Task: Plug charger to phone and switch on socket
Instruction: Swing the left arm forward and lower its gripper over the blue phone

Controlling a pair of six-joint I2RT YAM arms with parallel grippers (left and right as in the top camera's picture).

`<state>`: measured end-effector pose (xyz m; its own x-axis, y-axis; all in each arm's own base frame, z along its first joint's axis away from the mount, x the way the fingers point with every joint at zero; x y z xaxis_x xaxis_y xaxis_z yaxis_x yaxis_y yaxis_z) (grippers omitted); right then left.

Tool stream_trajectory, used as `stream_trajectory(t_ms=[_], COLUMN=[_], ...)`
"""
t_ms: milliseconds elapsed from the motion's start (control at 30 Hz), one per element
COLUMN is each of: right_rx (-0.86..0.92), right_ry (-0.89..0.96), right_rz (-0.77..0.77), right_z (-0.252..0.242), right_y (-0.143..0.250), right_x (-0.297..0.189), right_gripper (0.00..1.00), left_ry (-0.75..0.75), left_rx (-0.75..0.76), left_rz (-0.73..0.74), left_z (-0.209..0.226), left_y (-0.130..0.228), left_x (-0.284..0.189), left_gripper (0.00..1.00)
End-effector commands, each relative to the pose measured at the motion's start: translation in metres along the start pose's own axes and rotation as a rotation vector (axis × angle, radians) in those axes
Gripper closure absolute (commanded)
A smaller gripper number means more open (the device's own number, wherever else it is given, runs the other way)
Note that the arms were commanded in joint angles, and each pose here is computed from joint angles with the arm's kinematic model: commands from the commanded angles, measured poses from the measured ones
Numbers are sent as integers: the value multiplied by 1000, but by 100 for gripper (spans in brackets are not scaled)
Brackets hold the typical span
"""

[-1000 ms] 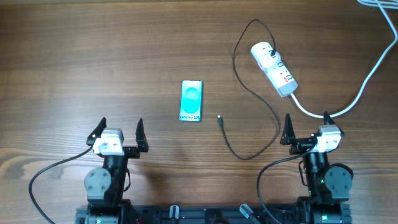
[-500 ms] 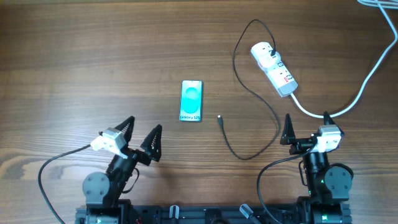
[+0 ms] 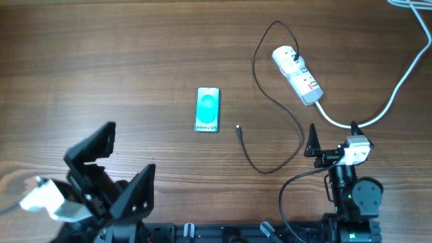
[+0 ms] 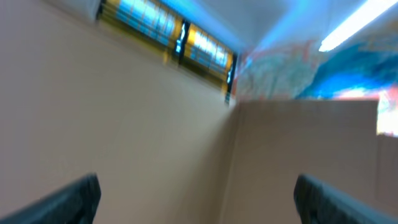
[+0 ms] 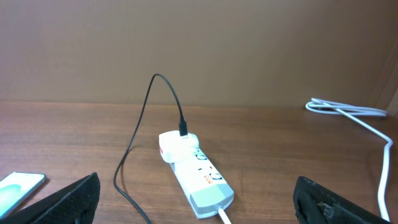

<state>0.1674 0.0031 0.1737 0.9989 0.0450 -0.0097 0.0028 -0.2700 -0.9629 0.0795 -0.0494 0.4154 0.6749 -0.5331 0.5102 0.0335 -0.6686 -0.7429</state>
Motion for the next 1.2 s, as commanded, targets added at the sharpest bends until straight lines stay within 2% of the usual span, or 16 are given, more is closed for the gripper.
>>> stream_trajectory(t_ms=[0, 100, 200, 333, 433, 500, 600, 700, 900, 1000, 1167], right_rx=[12, 12, 12, 12, 12, 12, 12, 12, 13, 12, 12], right_ry=[18, 18, 18, 18, 18, 18, 18, 18, 18, 18, 18], right_rz=[2, 2, 2, 2, 2, 2, 2, 2, 2, 2, 2], right_z=[-2, -2, -2, -2, -2, -2, -2, -2, -2, -2, -2], right_y=[0, 0, 0, 0, 0, 0, 0, 0, 0, 0, 0], right_x=[0, 0, 0, 0, 0, 0, 0, 0, 0, 0, 0], right_gripper=[0, 0, 0, 0, 1, 0, 0, 0, 0, 0, 0], left_ry=[-121, -403, -703, -1008, -1017, -989, -1003, -1192, -1328, -1358, -1402], left_rx=[-83, -211, -361, -411, -451, -470, -469, -418, -326, -363, -412], left_rz=[295, 579, 763, 1117, 1339, 1423, 1507, 1525, 1651, 1628, 1528], left_z=[-7, 16, 49, 90, 108, 118, 136, 165, 208, 232, 248], left_y=[-24, -28, -27, 11, 65, 96, 134, 164, 223, 259, 285], left_x=[43, 68, 87, 107, 129, 144, 157, 156, 140, 133, 131], left_gripper=[0, 0, 0, 0, 0, 0, 0, 0, 0, 0, 0])
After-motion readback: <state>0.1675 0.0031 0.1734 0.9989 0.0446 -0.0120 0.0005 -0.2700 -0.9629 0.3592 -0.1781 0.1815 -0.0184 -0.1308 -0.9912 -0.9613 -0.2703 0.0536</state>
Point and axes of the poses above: each gripper's point midway between its finger pads, its own x axis out along the fingers, its own z axis along the line the jaws close on, y = z × x, the point moved 8 cm from there along -x, back along the fingers, and after that the axes turned 15 degrees about -x, right-handed, at the moved point
